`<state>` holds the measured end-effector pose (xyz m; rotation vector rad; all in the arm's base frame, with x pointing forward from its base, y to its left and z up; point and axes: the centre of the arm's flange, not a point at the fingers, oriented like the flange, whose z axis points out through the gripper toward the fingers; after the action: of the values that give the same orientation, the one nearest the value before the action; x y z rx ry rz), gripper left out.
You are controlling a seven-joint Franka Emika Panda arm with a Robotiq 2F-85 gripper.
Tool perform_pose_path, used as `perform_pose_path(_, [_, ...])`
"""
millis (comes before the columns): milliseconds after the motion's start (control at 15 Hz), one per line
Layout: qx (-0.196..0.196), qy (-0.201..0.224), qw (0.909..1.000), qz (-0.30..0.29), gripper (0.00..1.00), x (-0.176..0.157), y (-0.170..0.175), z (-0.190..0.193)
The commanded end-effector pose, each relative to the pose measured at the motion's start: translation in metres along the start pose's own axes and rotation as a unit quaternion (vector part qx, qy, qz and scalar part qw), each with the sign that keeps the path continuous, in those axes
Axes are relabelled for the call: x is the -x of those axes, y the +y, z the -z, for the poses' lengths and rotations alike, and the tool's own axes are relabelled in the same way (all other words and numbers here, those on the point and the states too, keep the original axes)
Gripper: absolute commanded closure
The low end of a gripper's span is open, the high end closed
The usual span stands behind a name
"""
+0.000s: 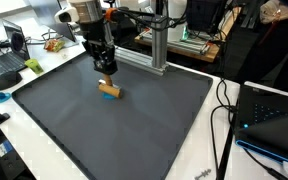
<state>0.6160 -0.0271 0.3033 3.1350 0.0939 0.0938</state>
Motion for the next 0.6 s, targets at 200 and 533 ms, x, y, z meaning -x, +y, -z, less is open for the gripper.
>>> perform_pose_path(200, [-0.001, -0.046, 0.9989, -0.008, 0.78, 0.0002, 0.0046, -0.0289])
perform_pose_path(533, [-0.003, -0.055, 0.9985, -0.007, 0.78, -0.0010, 0.0051, -0.0308])
